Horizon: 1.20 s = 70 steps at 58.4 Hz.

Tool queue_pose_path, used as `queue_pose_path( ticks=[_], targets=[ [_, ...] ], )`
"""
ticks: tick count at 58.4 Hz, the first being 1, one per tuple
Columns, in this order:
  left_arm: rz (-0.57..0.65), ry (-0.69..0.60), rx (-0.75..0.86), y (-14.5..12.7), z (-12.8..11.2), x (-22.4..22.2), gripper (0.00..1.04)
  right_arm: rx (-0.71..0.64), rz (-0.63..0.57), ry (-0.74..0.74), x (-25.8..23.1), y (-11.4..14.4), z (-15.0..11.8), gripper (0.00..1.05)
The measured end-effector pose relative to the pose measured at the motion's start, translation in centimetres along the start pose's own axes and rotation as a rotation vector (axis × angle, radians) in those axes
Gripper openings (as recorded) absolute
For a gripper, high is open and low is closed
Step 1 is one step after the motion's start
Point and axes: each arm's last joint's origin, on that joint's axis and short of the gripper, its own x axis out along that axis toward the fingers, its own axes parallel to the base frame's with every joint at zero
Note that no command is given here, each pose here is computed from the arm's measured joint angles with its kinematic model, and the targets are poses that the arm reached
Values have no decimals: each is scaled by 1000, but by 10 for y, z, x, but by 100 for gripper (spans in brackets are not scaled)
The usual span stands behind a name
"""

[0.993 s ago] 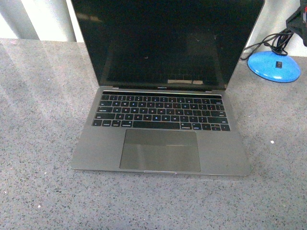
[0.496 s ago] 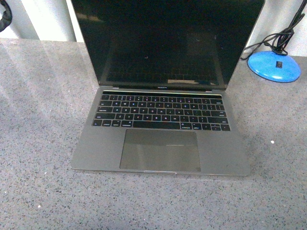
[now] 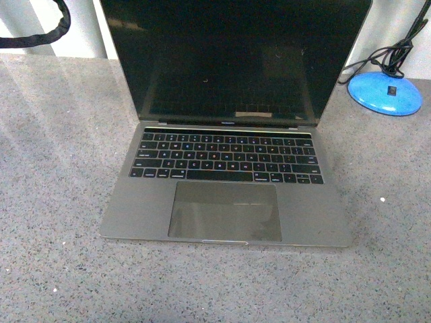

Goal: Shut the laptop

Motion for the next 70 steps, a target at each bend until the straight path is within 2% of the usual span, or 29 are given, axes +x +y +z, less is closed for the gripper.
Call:
queue_pose_path(
  ticks=[20,38,70],
  targets=[
    [-2,34,5,-4,-7,16,4,30,41,0,9,18,1,1],
    [8,30,16,-1,-7,30,4,76,45,-6,10,21,1,1],
    [5,37,58,-1,-10,27,4,126,50,53,9,34,-22,1]
  ],
)
